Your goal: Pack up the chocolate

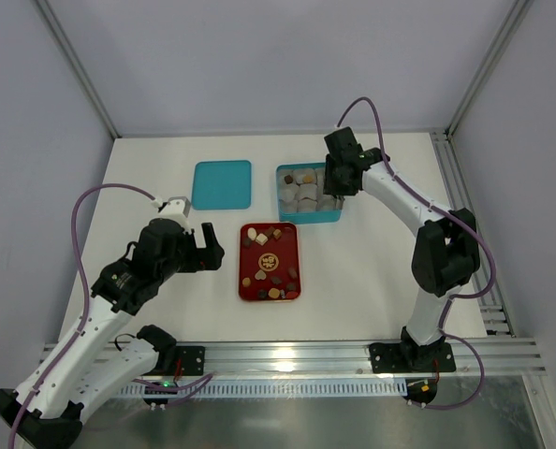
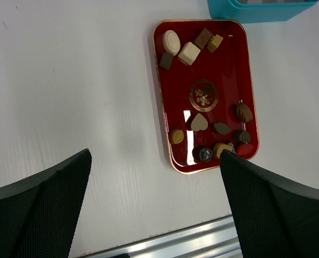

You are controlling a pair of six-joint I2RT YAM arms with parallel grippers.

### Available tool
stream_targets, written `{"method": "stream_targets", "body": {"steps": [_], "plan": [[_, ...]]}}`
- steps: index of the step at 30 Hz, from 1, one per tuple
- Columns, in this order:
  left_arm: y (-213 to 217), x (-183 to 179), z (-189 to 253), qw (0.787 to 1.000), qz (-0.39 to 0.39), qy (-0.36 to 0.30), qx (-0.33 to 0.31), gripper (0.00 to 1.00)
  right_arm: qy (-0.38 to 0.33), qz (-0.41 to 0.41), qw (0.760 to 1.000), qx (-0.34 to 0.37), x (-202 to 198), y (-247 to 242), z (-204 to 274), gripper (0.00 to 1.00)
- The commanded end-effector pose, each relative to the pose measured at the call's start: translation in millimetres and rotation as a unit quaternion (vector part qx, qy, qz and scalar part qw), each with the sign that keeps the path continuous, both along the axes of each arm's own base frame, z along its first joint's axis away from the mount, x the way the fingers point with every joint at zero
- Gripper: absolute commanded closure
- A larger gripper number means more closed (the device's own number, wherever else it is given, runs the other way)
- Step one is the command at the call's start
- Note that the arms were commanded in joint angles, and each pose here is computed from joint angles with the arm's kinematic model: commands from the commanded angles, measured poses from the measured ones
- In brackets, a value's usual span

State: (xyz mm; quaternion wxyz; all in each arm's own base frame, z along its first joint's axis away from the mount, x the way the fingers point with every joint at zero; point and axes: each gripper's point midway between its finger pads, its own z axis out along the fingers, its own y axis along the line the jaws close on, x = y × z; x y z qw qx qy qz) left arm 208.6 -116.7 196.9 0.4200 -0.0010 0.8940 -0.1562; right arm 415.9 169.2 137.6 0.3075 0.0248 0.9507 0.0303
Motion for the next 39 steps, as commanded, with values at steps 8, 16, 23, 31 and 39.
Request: {"method": "stream_targets", "body": {"steps": [8, 16, 23, 31, 39], "plan": [[0.0, 3.0, 4.9, 1.000, 0.002, -0.013, -0.002, 0.00, -0.055, 0.005, 0.998, 0.025, 9.3, 4.9, 52.1, 0.59], [0.6, 3.8, 3.9, 1.000, 0.003, -0.012, 0.001, 0.00, -0.084, 0.049, 0.994, 0.049, -41.0, 29.6, 84.4, 0.60], [2.0, 3.9, 4.4, 1.000, 0.007, -0.013, 0.002, 0.00, -0.074, 0.135, 0.986, 0.071, -143.1, 67.2, 72.6, 0.59], [2.5, 4.2, 4.4, 1.000, 0.008, -0.014, 0.003, 0.00, -0.023, 0.227, 0.966, 0.125, -253.7, 105.0, 41.5, 0.60], [3.4, 4.3, 5.1, 1.000, 0.010, -0.015, 0.004, 0.00, 0.004, 0.270, 0.958, 0.095, -282.2, 129.8, 19.7, 0.59]]}}
